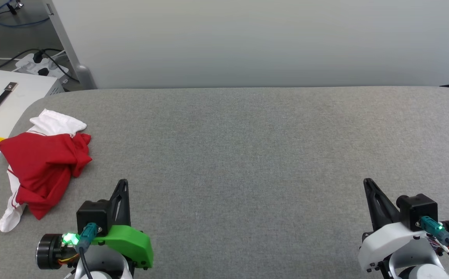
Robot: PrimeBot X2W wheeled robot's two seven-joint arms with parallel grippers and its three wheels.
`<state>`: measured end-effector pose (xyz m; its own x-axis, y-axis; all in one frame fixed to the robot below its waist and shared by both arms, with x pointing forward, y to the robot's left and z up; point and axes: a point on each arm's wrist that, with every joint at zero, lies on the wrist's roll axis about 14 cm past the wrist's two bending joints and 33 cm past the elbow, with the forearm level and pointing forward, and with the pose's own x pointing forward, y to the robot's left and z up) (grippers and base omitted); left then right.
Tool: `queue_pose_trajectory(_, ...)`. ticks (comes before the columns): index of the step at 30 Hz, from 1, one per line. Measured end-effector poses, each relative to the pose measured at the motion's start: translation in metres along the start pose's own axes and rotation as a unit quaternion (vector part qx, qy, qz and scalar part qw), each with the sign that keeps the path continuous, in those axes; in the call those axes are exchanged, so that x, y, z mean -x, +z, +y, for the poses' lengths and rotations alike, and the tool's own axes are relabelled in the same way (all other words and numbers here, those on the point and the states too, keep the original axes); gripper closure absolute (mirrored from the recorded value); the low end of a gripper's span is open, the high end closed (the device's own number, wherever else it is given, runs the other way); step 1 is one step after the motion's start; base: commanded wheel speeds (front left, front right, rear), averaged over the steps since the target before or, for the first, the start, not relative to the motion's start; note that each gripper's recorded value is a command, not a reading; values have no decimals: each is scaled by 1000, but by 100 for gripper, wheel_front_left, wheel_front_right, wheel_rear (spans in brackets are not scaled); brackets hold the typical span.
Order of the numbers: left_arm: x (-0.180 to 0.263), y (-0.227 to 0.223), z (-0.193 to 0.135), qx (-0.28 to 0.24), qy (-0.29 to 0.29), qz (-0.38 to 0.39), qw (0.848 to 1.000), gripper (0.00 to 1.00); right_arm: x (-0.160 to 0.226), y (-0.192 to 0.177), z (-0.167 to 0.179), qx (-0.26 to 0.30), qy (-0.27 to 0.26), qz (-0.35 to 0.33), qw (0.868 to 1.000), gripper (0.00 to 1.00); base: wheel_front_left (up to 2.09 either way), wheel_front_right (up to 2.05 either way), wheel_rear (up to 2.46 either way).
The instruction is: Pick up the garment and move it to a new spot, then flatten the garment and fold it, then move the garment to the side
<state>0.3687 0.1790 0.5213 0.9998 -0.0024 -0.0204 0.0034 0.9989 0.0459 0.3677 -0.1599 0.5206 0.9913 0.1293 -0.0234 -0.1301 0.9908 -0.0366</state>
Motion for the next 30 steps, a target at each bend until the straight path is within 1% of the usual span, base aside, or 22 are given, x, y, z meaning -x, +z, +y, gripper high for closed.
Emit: queue_pose_trajectory(30,0,0,0,0,0,0,1000,100,0,0,0,0,0,0,1000,100,0,0,0)
